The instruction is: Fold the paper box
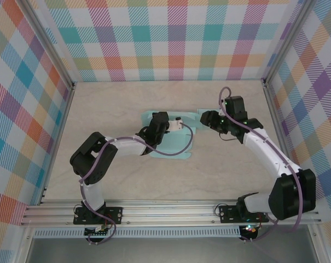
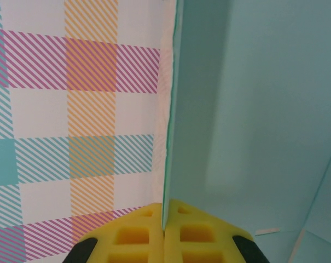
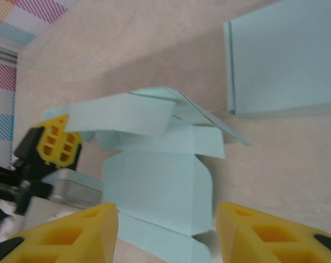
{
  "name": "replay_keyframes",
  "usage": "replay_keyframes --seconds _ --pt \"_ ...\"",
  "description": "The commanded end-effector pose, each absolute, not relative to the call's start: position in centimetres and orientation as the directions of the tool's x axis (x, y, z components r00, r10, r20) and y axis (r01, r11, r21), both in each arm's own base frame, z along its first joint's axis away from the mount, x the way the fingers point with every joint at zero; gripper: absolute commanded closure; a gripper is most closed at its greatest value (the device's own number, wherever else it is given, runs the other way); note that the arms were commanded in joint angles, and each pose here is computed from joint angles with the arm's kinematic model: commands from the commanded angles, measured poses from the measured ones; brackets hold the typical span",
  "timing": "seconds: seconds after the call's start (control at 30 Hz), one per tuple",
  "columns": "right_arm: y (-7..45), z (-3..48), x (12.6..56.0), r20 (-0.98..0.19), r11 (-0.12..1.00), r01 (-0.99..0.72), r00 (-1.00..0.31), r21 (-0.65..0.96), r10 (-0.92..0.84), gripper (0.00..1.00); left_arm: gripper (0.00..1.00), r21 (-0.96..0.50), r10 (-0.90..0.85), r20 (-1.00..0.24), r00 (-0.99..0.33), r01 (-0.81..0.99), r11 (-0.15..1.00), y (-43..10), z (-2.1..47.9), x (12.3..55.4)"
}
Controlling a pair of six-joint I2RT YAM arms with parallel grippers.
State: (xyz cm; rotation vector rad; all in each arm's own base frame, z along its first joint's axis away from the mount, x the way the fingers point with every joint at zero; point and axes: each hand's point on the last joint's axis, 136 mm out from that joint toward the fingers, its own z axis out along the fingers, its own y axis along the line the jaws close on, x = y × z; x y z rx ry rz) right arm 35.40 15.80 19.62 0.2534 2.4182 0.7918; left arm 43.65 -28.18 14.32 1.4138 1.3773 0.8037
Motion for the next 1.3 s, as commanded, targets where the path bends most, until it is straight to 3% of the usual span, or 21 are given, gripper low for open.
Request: replay_keyframes --seconds 0.0,0.43,0.97,1.27 --pt "17.6 20.7 37.1 -0.462 0.781 -0.043 -0.826 0.624 0.323 0.48 1.00 0.950 0.978 -0.157 0.134 0.292 0.113 -28.8 13.9 43.5" --pt "21.4 16.2 41.2 -0.305 0.731 0.036 -0.894 0.682 0.329 0.41 1.00 0.955 0.977 -0.167 0.130 0.269 0.127 -29.4 13.4 43.1" --pt "25.5 13.6 42.5 -0.255 0.719 0.014 -0.930 0.695 0.265 0.41 1.00 0.957 0.974 -0.178 0.137 0.256 0.139 -30.2 13.1 43.0" --pt "28.3 15.2 42.4 -0.244 0.580 -0.060 -0.939 0.812 0.244 0.35 1.00 0.960 0.971 -0.188 0.151 0.235 0.149 -30.9 13.2 42.9"
